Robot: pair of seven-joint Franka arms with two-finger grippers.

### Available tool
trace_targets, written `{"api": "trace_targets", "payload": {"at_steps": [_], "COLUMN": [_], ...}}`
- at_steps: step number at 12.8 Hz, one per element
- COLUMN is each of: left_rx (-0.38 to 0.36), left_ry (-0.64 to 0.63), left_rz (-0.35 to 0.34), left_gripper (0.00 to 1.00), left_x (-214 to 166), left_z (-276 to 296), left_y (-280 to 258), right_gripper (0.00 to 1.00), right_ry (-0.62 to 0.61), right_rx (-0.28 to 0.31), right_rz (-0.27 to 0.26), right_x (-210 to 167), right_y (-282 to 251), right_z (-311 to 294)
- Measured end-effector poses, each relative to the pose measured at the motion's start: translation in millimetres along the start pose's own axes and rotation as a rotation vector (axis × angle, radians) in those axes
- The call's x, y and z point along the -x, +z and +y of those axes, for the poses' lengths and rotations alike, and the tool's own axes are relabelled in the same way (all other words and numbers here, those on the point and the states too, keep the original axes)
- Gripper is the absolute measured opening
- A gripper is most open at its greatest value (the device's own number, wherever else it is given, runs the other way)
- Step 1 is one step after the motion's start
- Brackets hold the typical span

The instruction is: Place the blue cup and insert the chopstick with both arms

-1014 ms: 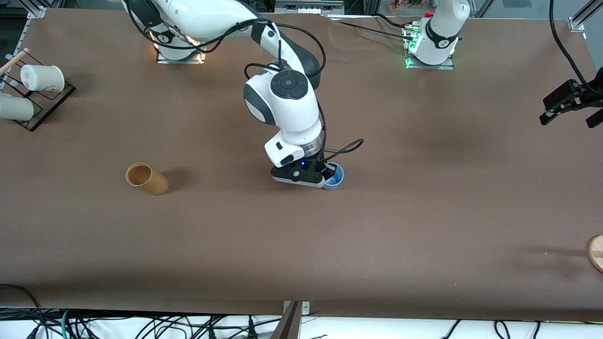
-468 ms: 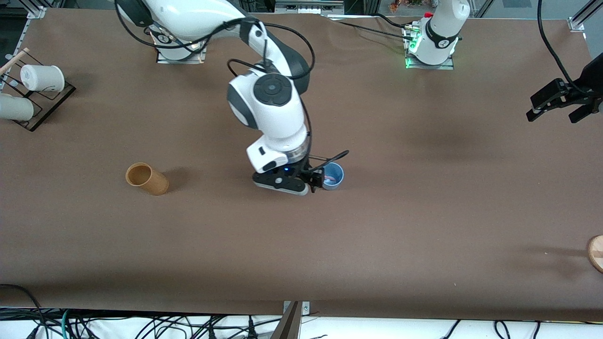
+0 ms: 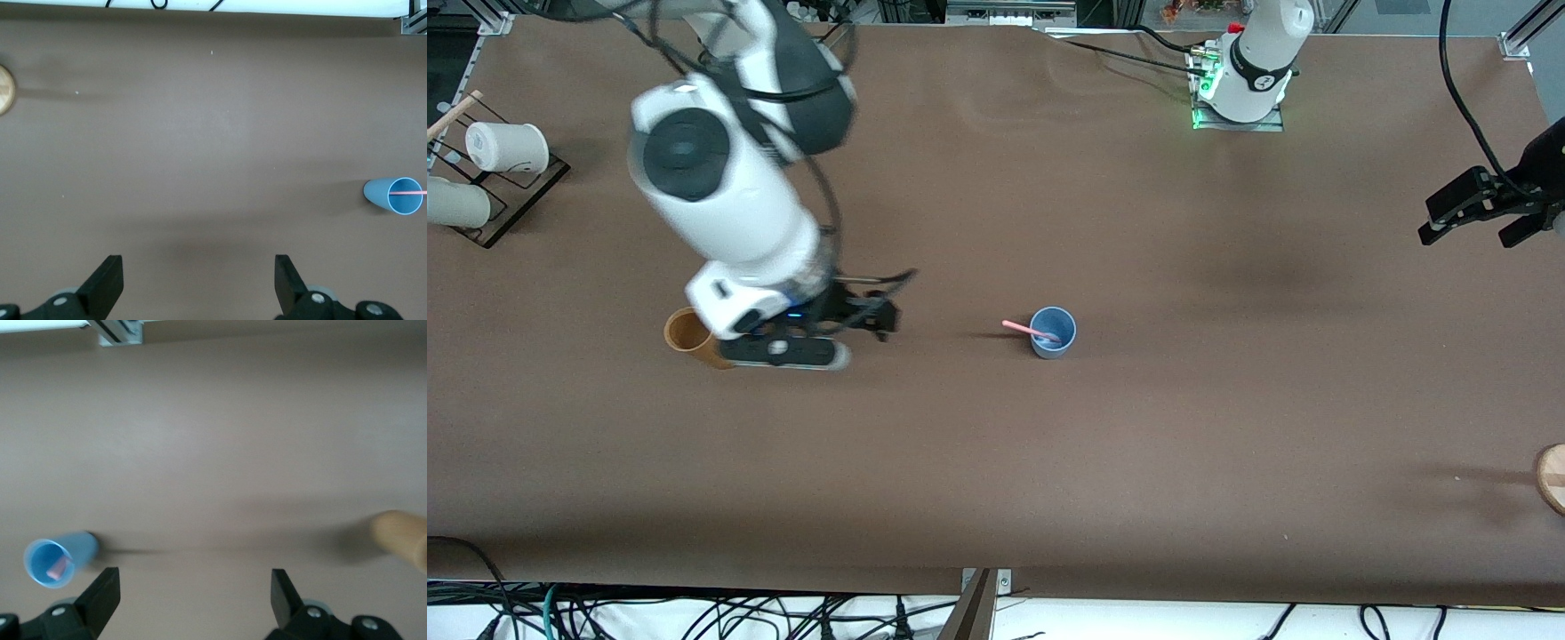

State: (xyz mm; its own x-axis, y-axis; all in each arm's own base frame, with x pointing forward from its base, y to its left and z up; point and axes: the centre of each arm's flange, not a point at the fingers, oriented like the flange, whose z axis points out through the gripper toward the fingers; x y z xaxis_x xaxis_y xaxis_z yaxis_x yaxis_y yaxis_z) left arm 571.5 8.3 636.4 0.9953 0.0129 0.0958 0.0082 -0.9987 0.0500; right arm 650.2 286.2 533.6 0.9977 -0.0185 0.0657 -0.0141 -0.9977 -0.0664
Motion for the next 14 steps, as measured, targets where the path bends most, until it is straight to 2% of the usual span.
{"api": "trace_targets", "payload": {"at_steps": [3, 6, 9, 14], "left_rx": [-0.001, -0.001, -0.003, -0.005], "left_ry": [0.010, 0.005, -0.013, -0.025], "left_rz": [0.002, 0.001, -0.001, -0.003], "left_gripper": [1.00, 1.00, 1.00, 1.00], "left_x": [-8, -9, -9, -9], "left_z": [9, 8, -2, -10], "left_y": [1, 1, 1, 1], "right_gripper": [1.00, 1.00, 1.00, 1.00], "right_ry": [-0.113, -0.157, -0.141, -0.133], "right_rx": [0.040, 0.070, 0.088, 0.092], "right_rz": [-0.053, -0.079, -0.091, -0.107], "right_x": [22, 59, 88, 92], "right_y": [-40, -69, -83, -80], "right_z": [94, 148, 172, 179]}}
